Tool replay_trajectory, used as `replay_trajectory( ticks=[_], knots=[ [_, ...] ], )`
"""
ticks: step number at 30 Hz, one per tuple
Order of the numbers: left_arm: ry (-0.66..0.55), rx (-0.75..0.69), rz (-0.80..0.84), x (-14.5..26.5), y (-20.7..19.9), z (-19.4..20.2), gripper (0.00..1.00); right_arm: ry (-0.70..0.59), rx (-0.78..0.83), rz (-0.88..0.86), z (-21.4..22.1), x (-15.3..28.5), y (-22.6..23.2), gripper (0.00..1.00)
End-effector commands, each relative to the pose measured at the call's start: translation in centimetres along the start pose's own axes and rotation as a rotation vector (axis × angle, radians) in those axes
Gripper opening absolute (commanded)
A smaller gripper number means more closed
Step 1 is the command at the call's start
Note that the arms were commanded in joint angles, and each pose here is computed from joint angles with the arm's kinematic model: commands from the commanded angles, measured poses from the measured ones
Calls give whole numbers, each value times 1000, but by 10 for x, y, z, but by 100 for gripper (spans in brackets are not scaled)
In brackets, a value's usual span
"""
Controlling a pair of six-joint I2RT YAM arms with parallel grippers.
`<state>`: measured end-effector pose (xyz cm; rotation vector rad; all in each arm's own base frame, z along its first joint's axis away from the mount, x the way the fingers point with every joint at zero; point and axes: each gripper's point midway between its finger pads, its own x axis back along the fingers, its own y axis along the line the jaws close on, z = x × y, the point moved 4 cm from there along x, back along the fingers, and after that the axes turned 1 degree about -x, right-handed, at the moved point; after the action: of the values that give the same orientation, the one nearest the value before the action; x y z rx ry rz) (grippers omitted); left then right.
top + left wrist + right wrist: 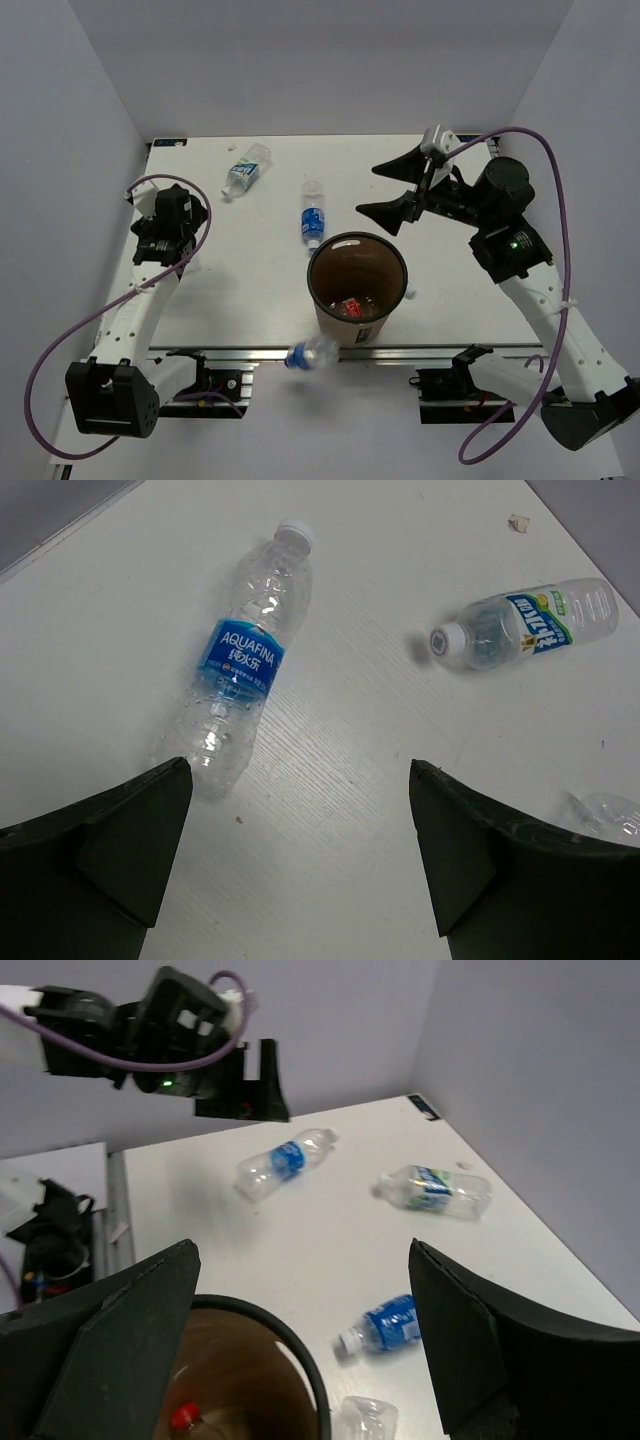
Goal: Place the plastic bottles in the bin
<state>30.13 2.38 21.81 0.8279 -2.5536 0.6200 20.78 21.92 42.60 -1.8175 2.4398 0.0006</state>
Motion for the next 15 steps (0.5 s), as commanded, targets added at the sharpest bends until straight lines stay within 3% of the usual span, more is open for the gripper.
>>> replay_trajectory(
  ticks=[1, 7, 15],
  knots=[
    [-9, -4, 7, 1, -5, -9, 98, -13, 24, 180, -11, 12, -20, 89],
    [11, -5, 86, 1, -17, -8, 98, 32, -44, 248, 9, 15, -29, 89],
    [23, -26, 41, -1, -9, -3, 98, 110, -121, 419, 39, 13, -65, 89]
  ],
)
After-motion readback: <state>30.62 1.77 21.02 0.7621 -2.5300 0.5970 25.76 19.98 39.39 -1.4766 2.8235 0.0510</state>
